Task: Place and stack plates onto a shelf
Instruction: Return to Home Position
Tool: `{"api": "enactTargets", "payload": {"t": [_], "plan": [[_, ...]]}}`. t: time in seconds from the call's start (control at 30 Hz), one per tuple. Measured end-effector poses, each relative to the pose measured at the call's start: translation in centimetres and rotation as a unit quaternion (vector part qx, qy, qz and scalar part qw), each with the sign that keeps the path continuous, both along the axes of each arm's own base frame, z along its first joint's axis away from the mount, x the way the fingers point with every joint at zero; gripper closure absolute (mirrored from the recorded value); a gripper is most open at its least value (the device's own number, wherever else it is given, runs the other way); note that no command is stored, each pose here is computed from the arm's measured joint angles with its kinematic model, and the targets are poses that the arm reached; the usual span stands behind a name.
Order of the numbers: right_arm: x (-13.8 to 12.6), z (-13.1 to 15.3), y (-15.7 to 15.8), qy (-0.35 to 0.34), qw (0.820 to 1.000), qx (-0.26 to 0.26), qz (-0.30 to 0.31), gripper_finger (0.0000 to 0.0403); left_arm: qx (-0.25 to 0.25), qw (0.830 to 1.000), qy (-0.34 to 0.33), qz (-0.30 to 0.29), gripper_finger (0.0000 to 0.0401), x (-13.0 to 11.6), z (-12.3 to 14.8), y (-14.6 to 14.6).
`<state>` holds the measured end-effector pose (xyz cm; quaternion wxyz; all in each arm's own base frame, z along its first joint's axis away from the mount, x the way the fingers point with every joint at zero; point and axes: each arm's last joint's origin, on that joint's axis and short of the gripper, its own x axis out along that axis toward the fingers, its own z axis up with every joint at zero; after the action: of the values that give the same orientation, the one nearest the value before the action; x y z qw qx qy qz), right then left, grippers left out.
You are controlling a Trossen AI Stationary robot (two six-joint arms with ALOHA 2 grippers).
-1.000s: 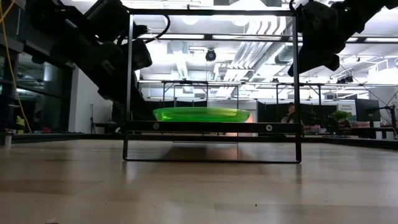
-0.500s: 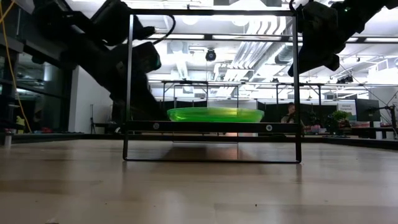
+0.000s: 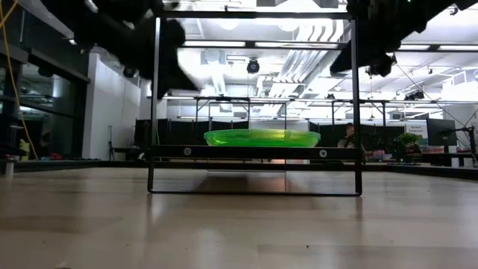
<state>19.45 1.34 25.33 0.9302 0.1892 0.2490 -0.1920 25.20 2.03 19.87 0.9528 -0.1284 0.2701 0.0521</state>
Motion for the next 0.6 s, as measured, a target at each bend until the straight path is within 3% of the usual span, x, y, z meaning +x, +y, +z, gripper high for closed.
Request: {"api": "enactTargets", "payload": {"t": [0.17, 0.27, 0.47, 0.6], "plan": [[0.2, 0.2, -0.1, -0.013, 1.000, -0.004, 0.001, 0.0403, 0.018, 0.990, -0.136, 0.040, 0.0401, -1.8, 4.7, 1.6], [0.2, 0.2, -0.1, -0.013, 1.000, -0.005, 0.002, 0.0403, 0.027, 0.982, -0.178, 0.055, 0.0401, -2.8, 6.4, 2.0], [0.2, 0.3, 0.0, -0.015, 1.000, 0.009, 0.019, 0.0403, 0.025, 0.972, -0.224, 0.059, 0.0401, -4.3, 8.1, 1.6], [0.4, 0.5, 0.2, -0.031, 0.998, 0.030, 0.049, 0.0403, 0.017, 0.945, -0.324, 0.050, 0.0401, -5.4, 7.7, 0.8]]}}
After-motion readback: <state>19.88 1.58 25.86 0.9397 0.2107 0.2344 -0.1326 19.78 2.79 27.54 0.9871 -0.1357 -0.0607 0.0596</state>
